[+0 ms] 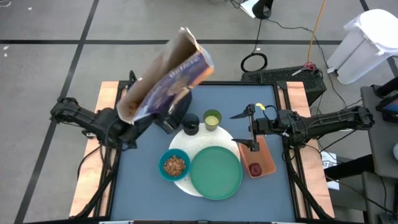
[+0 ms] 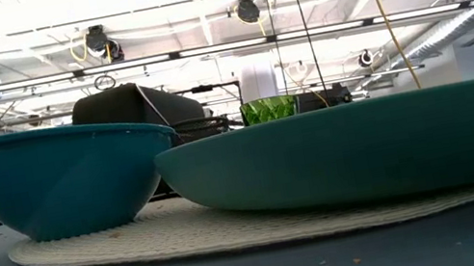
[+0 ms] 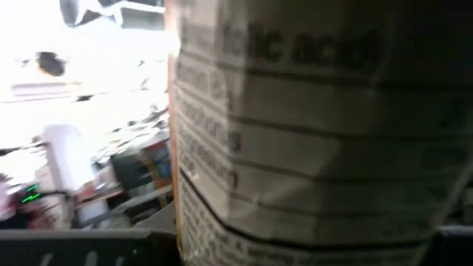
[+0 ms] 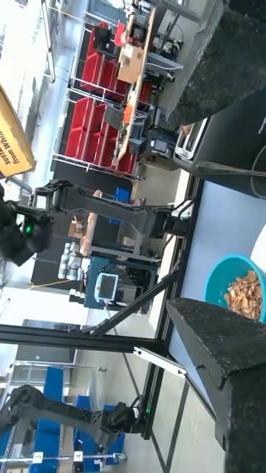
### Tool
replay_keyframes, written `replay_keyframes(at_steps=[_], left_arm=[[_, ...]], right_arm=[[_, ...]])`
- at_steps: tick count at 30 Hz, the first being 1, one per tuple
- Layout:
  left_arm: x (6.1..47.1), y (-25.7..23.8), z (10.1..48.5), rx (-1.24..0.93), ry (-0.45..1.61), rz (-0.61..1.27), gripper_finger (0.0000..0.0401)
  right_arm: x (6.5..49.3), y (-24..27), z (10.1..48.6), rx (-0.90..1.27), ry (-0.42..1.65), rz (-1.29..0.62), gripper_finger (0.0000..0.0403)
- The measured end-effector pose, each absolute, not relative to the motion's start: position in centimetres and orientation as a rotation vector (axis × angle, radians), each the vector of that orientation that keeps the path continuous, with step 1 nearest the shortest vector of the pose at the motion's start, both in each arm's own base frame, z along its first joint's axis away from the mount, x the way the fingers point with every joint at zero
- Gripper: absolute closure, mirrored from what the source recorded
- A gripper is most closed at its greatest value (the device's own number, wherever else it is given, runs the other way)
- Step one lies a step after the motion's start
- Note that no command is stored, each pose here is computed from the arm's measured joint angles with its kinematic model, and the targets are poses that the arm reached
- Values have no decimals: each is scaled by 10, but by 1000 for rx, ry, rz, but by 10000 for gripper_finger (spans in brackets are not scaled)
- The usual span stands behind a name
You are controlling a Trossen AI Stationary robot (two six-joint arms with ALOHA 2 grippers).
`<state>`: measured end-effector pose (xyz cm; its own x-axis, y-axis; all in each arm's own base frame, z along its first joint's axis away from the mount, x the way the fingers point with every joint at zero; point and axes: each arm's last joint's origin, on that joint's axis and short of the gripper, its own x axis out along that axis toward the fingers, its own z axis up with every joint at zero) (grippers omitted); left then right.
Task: Arrange a breakfast setting
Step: Pour the cereal from the purple cereal box into the blue bowl
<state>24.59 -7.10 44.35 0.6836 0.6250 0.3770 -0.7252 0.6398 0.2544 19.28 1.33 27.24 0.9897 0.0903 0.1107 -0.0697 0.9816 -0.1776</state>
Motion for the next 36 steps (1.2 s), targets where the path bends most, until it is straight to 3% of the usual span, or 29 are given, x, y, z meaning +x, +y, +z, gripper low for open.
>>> replay_keyframes(at_steps=[15, 27, 36], left_arm=[[195, -50, 454, 328, -92, 997, 253], [132, -14, 384, 151, -88, 1137, 253], [119, 2, 320, 112, -33, 1259, 253]], right_arm=[[193, 13, 272, -174, -119, 81, 7], [193, 13, 272, -174, -119, 81, 7], [193, 13, 272, -174, -119, 81, 7]])
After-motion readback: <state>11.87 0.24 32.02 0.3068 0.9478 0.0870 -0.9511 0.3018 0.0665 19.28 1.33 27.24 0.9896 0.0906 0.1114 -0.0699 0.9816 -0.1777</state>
